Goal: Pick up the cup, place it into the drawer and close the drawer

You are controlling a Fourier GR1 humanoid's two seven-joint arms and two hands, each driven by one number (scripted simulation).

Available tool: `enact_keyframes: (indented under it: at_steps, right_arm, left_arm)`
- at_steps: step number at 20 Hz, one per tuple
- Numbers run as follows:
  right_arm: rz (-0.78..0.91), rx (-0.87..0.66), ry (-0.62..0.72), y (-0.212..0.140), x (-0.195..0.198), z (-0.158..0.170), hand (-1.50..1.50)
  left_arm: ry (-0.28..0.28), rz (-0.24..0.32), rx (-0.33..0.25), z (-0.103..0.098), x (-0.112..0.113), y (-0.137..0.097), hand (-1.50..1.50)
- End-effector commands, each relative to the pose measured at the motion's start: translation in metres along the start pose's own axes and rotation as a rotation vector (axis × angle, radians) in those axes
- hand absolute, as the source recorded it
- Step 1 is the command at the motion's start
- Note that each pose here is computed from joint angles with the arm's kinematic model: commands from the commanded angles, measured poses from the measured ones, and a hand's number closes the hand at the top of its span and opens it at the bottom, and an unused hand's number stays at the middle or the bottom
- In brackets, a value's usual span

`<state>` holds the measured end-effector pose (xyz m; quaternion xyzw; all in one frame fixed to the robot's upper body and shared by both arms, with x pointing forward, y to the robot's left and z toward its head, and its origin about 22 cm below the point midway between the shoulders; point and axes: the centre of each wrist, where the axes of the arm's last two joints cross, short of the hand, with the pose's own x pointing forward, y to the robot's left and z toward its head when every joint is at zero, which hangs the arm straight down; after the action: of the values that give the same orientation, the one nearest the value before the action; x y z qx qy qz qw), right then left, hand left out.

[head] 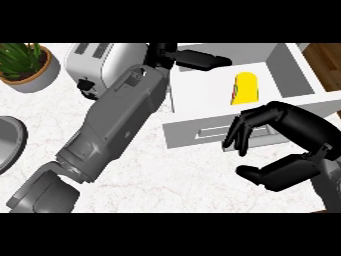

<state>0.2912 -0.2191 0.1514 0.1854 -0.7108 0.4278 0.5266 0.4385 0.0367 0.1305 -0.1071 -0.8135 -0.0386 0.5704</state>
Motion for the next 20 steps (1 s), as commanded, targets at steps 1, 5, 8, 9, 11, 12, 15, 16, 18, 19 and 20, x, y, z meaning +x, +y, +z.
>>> enact_keyframes:
  at_steps: [1, 5, 8, 9, 11, 12, 15, 16, 18, 19, 20]
  right_arm:
    - [0.115, 0.012, 0.145, 0.001, 0.003, 0.002, -1.5]
    - [0.316, -0.019, 0.242, 0.016, -0.012, 0.007, -1.5]
    - [0.315, -0.056, 0.323, 0.031, -0.048, 0.01, -1.5]
    - [0.331, -0.034, 0.347, 0.036, -0.066, 0.008, -1.5]
    - [0.351, -0.009, 0.414, 0.04, -0.085, 0.002, -1.5]
    - [0.329, 0.01, 0.42, 0.047, -0.096, -0.012, -1.5]
    - [0.375, 0.082, 0.478, 0.062, -0.126, -0.012, -1.5]
    - [0.36, 0.074, 0.496, 0.047, -0.139, -0.014, -1.5]
    - [0.374, 0.055, 0.511, 0.032, -0.15, -0.028, 1.5]
    - [0.387, 0.034, 0.542, 0.028, -0.156, -0.03, 1.5]
    - [0.376, 0.008, 0.537, 0.041, -0.171, -0.027, 1.5]
  left_arm:
    - [0.001, 0.001, 0.036, -0.004, 0.005, -0.004, -1.5]
    - [0.005, 0.036, 0.058, 0.005, -0.009, 0.006, -1.5]
    - [-0.028, 0.091, 0.072, 0.009, -0.016, 0.022, -1.5]
    - [-0.029, 0.08, 0.071, 0.008, -0.015, 0.012, -1.5]
    - [-0.035, 0.099, 0.063, 0.013, -0.018, 0.027, -1.5]
    - [-0.027, 0.112, 0.078, 0.014, -0.022, 0.029, -1.5]
    - [-0.034, 0.132, 0.069, 0.022, -0.026, 0.045, -1.5]
    - [-0.046, 0.118, 0.059, 0.031, -0.037, 0.046, -1.5]
    - [-0.026, 0.14, 0.091, 0.029, -0.032, 0.042, -1.5]
    - [-0.042, 0.124, 0.1, 0.032, -0.036, 0.061, -1.5]
    - [-0.028, 0.147, 0.089, 0.034, -0.034, 0.067, -1.5]
